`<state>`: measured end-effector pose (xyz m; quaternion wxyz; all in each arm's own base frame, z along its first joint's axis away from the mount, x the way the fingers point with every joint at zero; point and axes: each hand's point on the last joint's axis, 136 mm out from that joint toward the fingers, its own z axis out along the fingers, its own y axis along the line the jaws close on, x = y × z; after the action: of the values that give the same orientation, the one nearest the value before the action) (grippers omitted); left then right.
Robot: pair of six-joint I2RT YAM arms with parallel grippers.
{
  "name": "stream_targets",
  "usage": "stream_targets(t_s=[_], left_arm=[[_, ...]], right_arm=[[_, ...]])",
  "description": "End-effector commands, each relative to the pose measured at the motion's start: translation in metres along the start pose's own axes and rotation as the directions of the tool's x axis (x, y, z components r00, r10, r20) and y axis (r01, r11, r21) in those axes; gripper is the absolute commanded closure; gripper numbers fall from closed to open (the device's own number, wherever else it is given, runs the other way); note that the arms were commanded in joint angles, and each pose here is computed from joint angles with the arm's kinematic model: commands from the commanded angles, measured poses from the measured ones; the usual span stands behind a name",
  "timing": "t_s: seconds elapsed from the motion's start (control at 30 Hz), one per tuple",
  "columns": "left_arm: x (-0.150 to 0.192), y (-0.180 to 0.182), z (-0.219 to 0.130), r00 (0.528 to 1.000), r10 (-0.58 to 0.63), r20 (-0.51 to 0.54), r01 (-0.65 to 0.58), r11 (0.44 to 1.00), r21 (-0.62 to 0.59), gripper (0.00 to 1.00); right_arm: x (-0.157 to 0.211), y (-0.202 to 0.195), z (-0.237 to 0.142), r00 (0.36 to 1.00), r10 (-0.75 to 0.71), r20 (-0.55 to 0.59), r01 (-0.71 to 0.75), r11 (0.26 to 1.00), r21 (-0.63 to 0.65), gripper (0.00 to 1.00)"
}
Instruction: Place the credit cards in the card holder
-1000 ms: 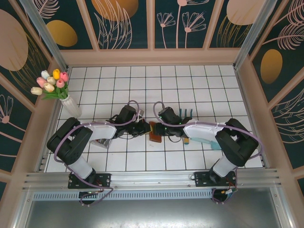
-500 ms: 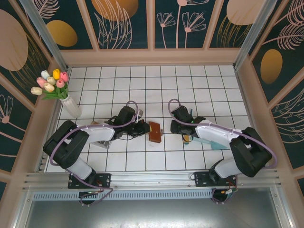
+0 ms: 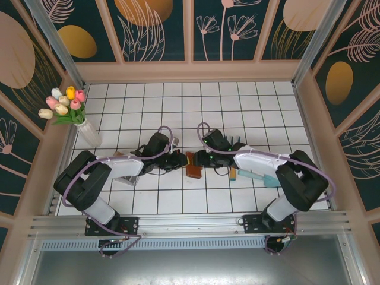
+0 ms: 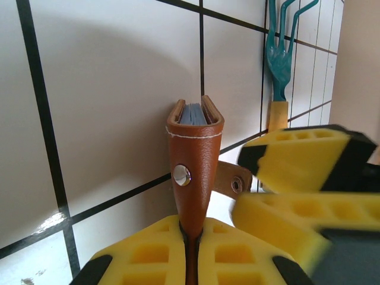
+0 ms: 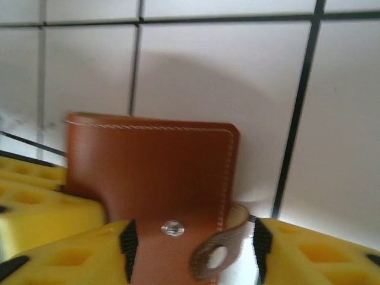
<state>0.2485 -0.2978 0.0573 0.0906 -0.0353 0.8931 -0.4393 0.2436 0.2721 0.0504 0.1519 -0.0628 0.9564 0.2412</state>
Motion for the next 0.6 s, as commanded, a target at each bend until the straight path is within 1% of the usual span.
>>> stream_targets(t_s=[0.0,0.07,0.17,0.2,0.23,0.3,0.33,0.37,0.4,0.43,0.47,0.5,0.53,0.57], left_arm=[[-0.001,0.006,-0.003,1.000,0.002,0.013,-0.001,1.000,-0.028,0.90],[0.000,0.009,-0.003,1.000,0.001,0.013,0.000,0.999,-0.041,0.88],[0.003,0.019,-0.004,1.000,-0.002,0.009,0.003,0.997,-0.081,0.87],[0.005,0.024,-0.006,1.000,-0.003,0.009,0.004,0.995,-0.102,0.84],[0.006,0.026,-0.007,1.000,-0.003,0.011,0.004,0.994,-0.112,0.78],[0.009,0.029,-0.010,1.000,-0.005,0.008,0.006,0.993,-0.120,0.76],[0.011,0.030,-0.011,1.000,-0.008,0.007,0.009,0.992,-0.127,0.73],[0.012,0.031,-0.013,1.000,-0.009,0.007,0.010,0.991,-0.134,0.67],[0.012,0.033,-0.017,1.000,-0.009,0.014,0.011,0.988,-0.152,0.64],[0.011,0.032,-0.021,1.000,0.000,0.028,0.005,0.987,-0.161,0.64],[0.009,0.031,-0.026,0.999,0.009,0.043,-0.001,0.986,-0.169,0.63],[0.005,0.031,-0.033,0.997,0.017,0.069,-0.003,0.980,-0.199,0.60],[0.000,0.028,-0.042,0.994,0.027,0.106,-0.003,0.976,-0.220,0.55],[-0.005,0.025,-0.049,0.990,0.039,0.134,-0.007,0.973,-0.232,0.54]], right_arm=[[0.008,-0.026,0.001,1.000,0.026,-0.007,-0.025,0.995,0.099,0.57],[0.012,-0.036,0.000,0.999,0.033,-0.007,-0.032,0.993,0.115,0.69],[0.016,-0.047,-0.006,0.999,0.039,0.001,-0.039,0.992,0.120,0.85],[0.017,-0.049,-0.008,0.999,0.044,-0.003,-0.044,0.994,0.105,0.90],[0.018,-0.050,-0.008,0.999,0.040,-0.014,-0.038,0.996,0.082,0.94],[0.022,-0.049,-0.008,0.999,0.011,-0.045,-0.009,0.999,0.049,0.97],[0.026,-0.047,-0.008,0.998,-0.021,-0.066,0.022,0.999,0.026,0.98],[0.028,-0.045,-0.008,0.996,-0.046,-0.079,0.047,0.999,0.013,0.98],[0.030,-0.046,-0.007,0.994,-0.069,-0.089,0.070,0.997,0.011,0.97],[0.032,-0.045,-0.007,0.990,-0.100,-0.103,0.101,0.995,0.003,0.96],[0.035,-0.042,-0.007,0.984,-0.132,-0.118,0.131,0.991,-0.016,0.93],[0.035,-0.042,-0.008,0.981,-0.151,-0.126,0.150,0.989,-0.013,0.90],[0.033,-0.044,-0.009,0.980,-0.155,-0.125,0.157,0.988,0.004,0.88],[0.030,-0.047,-0.011,0.982,-0.151,-0.118,0.155,0.988,0.026,0.83]])
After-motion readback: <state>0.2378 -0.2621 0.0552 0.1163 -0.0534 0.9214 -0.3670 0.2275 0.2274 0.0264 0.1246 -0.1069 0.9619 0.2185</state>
